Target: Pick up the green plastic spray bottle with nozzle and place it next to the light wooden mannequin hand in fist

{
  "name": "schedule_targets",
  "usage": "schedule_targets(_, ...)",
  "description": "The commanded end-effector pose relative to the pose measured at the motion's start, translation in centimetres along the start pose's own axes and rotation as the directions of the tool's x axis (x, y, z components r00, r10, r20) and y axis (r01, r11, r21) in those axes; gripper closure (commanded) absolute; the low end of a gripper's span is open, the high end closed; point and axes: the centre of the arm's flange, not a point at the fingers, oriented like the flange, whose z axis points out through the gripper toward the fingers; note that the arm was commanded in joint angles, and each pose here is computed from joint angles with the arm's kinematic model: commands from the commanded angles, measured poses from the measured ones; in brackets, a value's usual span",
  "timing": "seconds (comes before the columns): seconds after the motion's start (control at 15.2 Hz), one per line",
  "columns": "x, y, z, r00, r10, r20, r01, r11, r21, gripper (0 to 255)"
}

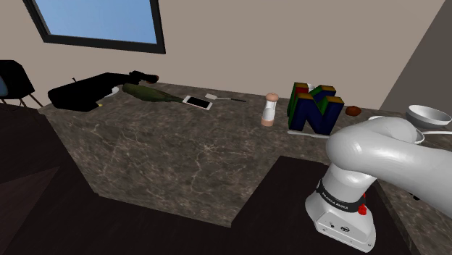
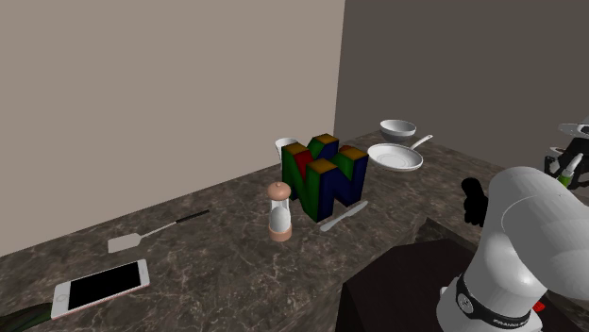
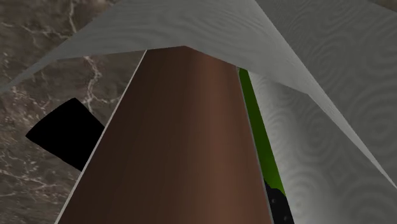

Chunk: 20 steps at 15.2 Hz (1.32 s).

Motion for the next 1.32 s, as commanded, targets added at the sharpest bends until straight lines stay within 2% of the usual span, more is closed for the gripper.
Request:
schedule_targets(0.0,-0.4,-0.1,0.8,1.0,0.002,-0.015,-0.002,1.0,0.006,255)
schedule_targets(0.07,-0.4,-0.1,0.8,1.0,0.002,-0.015,-0.002,1.0,0.006,255)
schedule_targets(0.13,-0.5,-0.1,0.8,1.0,0.002,-0.015,-0.002,1.0,0.006,0)
schedule_targets(0.46,-0.4,-0.1,0.8,1.0,0.002,-0.015,-0.002,1.0,0.006,0)
schedule_targets(0.73,-0.5,0.0,-4.2,1.0,0.002,-0.015,-0.002,1.0,0.006,0)
schedule_targets(1.25,-0.5,0.0,-4.2,1.0,0.002,-0.015,-0.002,1.0,0.006,0)
